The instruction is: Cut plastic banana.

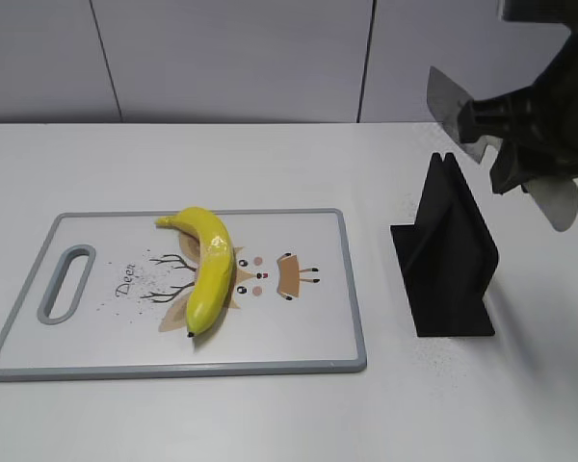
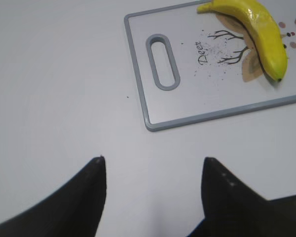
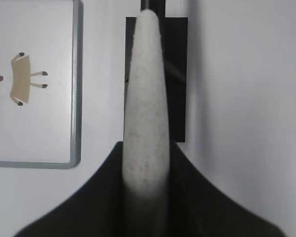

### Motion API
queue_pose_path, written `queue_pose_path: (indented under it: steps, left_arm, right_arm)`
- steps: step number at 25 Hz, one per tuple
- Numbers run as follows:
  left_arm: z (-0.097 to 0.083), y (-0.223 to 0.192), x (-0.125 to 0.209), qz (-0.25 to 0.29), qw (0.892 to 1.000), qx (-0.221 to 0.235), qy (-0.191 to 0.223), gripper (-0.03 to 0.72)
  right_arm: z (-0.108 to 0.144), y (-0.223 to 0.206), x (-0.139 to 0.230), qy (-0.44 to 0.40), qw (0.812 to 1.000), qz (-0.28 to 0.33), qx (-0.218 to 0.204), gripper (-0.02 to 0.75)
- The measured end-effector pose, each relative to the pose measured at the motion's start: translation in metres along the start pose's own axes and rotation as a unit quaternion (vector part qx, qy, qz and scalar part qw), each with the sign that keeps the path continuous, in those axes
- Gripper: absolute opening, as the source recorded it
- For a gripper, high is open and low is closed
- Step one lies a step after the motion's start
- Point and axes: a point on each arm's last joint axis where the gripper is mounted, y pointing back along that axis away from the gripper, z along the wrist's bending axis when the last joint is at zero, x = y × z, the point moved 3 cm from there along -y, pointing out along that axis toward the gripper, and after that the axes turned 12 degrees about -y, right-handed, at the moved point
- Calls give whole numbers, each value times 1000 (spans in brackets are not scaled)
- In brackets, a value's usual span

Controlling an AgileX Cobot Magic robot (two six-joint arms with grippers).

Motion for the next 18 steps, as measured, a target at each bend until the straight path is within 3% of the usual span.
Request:
queue_pose_path:
  steps: [8,18]
  left_arm:
    - [-18,30,22,-109,993,-39,-20,588]
    - [-19,31,23,-116,992,-40,-20,588]
  right_arm:
    - [-7,-25,14,-16,1000,0,-4,160]
    - [-11,-50,23,-11,1000,2,-1,160]
